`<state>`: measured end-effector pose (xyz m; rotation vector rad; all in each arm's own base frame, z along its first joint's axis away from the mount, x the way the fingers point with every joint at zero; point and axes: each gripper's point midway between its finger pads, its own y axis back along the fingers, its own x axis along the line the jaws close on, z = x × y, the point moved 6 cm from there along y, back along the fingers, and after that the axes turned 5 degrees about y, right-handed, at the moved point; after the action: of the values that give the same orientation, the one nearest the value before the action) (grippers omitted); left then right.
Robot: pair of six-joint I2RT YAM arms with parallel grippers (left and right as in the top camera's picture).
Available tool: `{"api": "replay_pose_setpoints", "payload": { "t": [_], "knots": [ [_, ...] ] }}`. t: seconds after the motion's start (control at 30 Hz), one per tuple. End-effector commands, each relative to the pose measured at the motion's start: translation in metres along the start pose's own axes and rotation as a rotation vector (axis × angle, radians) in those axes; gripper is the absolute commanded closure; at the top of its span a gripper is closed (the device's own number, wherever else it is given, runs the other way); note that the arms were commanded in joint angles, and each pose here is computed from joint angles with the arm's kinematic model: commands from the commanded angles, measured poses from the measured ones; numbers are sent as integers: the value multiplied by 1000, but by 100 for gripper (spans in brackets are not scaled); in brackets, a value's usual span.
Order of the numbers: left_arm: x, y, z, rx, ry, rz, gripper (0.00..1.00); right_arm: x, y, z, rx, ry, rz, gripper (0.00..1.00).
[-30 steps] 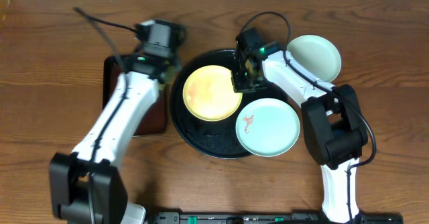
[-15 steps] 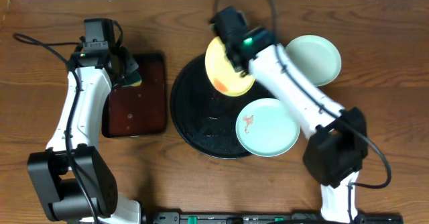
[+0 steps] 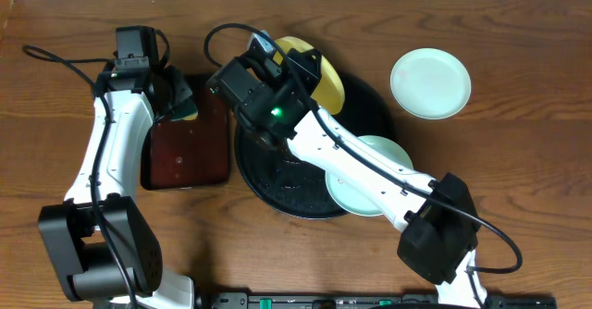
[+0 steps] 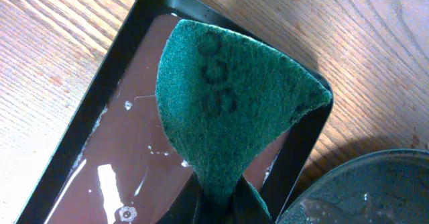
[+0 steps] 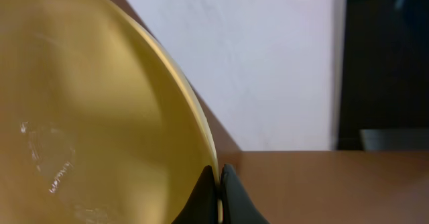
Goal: Clean dirty plates on tray and stack at the side
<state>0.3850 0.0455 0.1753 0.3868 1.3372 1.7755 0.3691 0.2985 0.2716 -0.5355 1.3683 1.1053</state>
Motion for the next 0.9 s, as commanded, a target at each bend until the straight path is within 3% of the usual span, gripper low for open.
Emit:
{"api": "replay_pose_setpoints", "payload": {
  "t": [0.0, 0.37, 0.53, 0.67, 0.87],
  "knots": [
    [2, -3, 0, 10, -9, 6, 92, -30, 8, -4, 36, 8, -121, 99],
    [2, -3, 0, 10, -9, 6, 92, -31, 6, -5, 40, -16, -120, 99],
    [2, -4, -1, 13, -20, 8, 93, -15, -9, -6, 9, -93, 49, 99],
    [3, -3, -2, 17, -20, 10, 93, -11, -40, -20, 67, -334, 185, 99],
    [3, -3, -2, 17, -20, 10, 93, -1, -115, -71, 288, -782, 742, 99]
  ]
}}
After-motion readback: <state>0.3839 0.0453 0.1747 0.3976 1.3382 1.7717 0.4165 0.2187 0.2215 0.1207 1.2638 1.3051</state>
